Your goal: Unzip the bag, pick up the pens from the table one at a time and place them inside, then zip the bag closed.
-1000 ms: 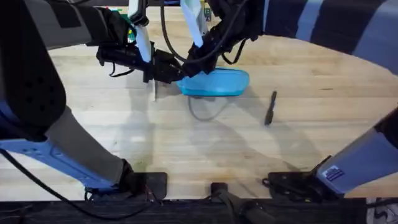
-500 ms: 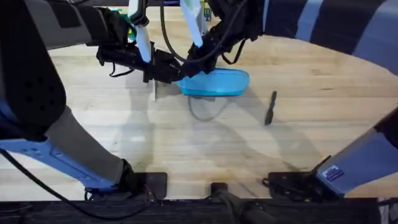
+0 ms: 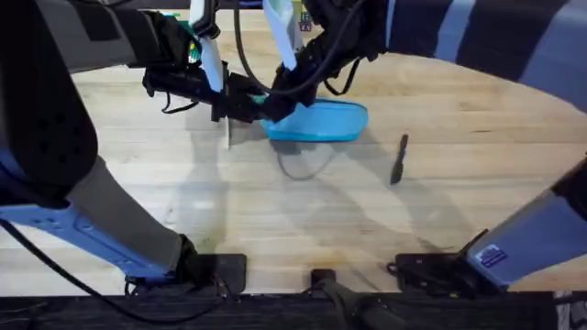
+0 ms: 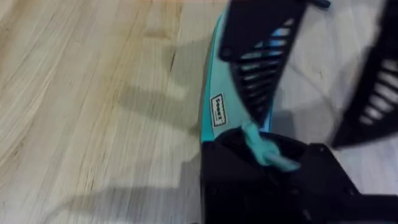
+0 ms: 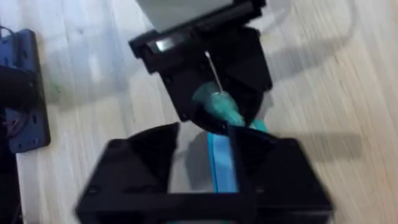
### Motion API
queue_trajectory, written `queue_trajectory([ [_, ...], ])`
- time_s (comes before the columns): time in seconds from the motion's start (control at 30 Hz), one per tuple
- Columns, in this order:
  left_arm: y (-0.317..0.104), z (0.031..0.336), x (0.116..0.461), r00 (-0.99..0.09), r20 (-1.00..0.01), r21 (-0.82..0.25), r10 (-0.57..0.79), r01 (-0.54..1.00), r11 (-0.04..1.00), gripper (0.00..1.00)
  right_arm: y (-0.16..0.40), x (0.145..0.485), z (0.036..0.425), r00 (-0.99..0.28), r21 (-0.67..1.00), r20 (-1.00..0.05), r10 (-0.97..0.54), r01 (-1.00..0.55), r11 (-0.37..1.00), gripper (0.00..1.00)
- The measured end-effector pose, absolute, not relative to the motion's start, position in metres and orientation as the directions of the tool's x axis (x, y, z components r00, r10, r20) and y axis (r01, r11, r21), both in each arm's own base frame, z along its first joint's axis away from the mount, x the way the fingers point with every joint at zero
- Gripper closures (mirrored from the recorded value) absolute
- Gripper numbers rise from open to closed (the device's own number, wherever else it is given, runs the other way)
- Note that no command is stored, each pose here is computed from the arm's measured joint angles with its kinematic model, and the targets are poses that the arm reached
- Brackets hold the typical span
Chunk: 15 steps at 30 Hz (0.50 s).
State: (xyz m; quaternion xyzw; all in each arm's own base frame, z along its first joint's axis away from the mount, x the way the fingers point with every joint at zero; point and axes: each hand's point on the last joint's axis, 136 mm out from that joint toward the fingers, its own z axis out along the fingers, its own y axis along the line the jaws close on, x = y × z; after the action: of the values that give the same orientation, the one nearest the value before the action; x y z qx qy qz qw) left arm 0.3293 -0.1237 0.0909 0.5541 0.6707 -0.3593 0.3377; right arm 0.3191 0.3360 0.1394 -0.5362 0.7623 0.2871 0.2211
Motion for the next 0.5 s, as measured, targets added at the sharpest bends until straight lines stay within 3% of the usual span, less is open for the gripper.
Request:
queue_trajectory([
  [0.1,-0.124,0.091,0.329,-0.157,-0.851,-0.108,0.501,0.986,0.126,0.958,0.341,0.314,0.143,-0.319,0.208,-0.651,-0.689,-0.948,0.241,0.131],
  [0.13,-0.124,0.091,0.329,-0.157,-0.851,-0.108,0.501,0.986,0.126,0.958,0.341,0.313,0.143,-0.315,0.208,-0.65,-0.692,-0.949,0.236,0.033],
  [0.5,-0.125,0.091,0.329,-0.157,-0.851,-0.108,0.501,0.986,0.125,0.958,0.32,0.307,0.139,-0.383,0.263,-0.589,-0.712,-0.923,0.28,0.004],
])
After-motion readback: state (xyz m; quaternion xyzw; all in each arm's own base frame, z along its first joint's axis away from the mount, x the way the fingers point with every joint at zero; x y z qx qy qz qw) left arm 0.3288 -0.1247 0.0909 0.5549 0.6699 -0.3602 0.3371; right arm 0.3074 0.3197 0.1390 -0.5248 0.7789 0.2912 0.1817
